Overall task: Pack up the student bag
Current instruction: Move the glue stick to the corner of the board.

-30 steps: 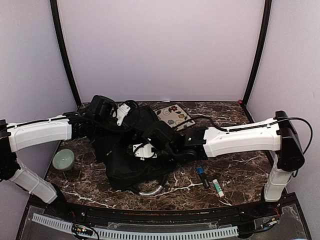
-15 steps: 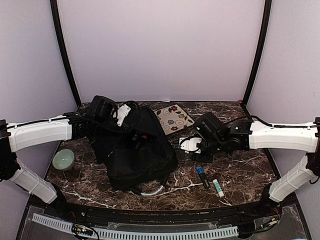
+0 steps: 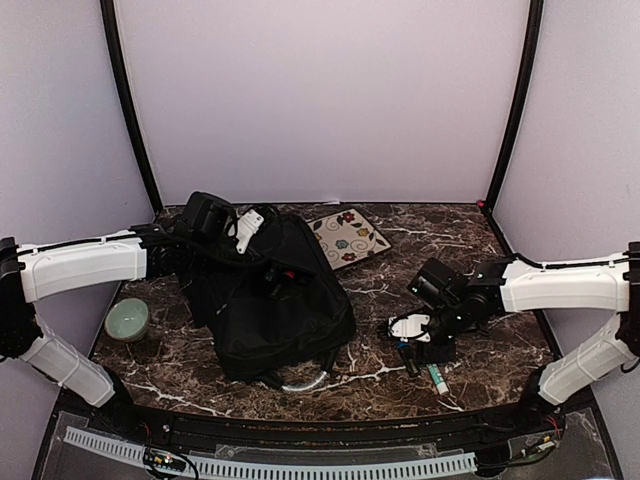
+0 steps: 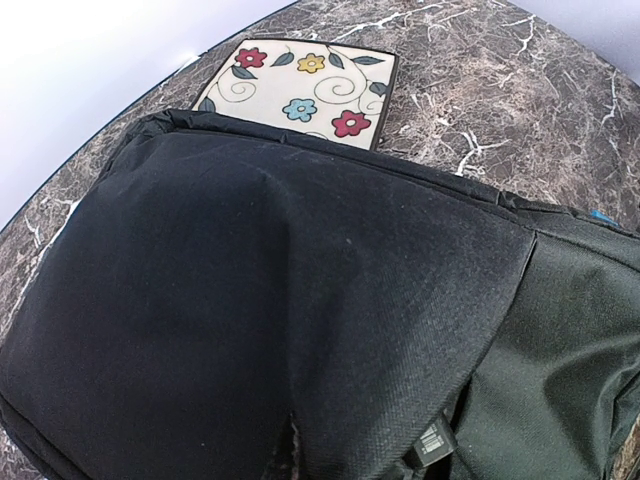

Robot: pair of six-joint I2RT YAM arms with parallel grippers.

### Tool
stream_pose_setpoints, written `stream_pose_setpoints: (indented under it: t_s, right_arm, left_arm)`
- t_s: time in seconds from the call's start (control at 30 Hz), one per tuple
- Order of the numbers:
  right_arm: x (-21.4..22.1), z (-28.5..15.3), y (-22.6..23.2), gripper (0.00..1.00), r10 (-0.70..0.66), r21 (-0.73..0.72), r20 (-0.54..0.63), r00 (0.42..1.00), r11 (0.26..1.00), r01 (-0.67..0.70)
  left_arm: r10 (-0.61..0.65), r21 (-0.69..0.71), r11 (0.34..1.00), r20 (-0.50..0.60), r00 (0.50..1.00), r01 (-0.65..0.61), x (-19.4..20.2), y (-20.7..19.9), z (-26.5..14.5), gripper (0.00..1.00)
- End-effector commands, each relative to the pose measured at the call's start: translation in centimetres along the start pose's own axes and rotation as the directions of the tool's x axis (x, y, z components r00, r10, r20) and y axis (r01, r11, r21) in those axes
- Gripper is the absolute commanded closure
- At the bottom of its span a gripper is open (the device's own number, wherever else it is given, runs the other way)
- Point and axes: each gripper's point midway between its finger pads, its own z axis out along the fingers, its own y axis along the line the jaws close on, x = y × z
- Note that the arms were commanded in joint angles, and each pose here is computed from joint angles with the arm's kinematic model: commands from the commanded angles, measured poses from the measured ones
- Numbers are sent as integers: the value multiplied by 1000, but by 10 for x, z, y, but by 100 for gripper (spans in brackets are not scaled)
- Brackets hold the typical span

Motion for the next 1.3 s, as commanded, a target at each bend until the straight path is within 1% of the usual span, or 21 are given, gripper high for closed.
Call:
stream_pose_setpoints:
  t_s: [0.0, 0.07, 0.3, 0.47, 0.63, 0.7, 0.77, 0.87, 1.0, 1.1, 1.13, 1.17, 1.2, 1.27]
  right_arm:
    - [12, -2, 21, 42, -33, -92, -5, 999, 995, 32]
    - [16, 1, 25, 40, -38, -106, -18, 999, 994, 35]
    - [34, 11, 24, 38, -45, -86, -95, 995, 996, 37]
    - [57, 15, 25, 37, -55, -70, -183, 982, 997, 43]
    - [80, 16, 6, 36, -67, 60, -268, 961, 994, 86]
    - [83, 14, -3, 36, -56, 90, -274, 960, 992, 83]
    - [85, 10, -11, 36, -20, 99, -268, 963, 994, 48]
    - [89, 7, -13, 36, 17, 64, -262, 965, 998, 0]
    - [87, -7, -2, 35, 60, -62, -201, 978, 995, -73]
    - [93, -26, 11, 35, -9, -120, -181, 984, 993, -13]
    - [103, -29, 17, 35, -36, -142, -201, 979, 990, 7]
    - [116, -28, 20, 16, -49, -153, -238, 970, 988, 12]
    - [129, -27, 24, 2, -82, -155, -271, 959, 987, 41]
    - [157, -25, 28, 1, -147, -138, -334, 931, 985, 106]
  left_arm:
    - [-1, 17, 1000, 161, 987, -2, -51, -2, -17, 100]
    - [-1, 19, 1000, 159, 987, -2, -50, -2, -17, 100]
    - [0, 21, 1000, 157, 988, -4, -50, -2, -16, 100]
    - [1, 21, 1000, 156, 988, -4, -50, -2, -15, 100]
    - [1, 29, 1000, 150, 989, -5, -49, -4, -14, 100]
    - [1, 31, 1000, 148, 989, -5, -48, -4, -13, 100]
    - [-1, 31, 999, 150, 989, -4, -49, -4, -14, 100]
    - [-1, 33, 999, 152, 988, -4, -50, -4, -14, 100]
    - [-1, 31, 1000, 156, 988, -4, -50, -4, -15, 100]
    - [-1, 31, 1000, 151, 989, -4, -49, -4, -13, 100]
    - [-1, 33, 999, 151, 989, -4, -49, -4, -13, 100]
    - [-1, 35, 999, 150, 989, -4, -49, -5, -12, 100]
    - [-2, 38, 999, 148, 989, -4, -48, -5, -11, 100]
    - [-3, 41, 999, 139, 990, -2, -47, -6, -8, 100]
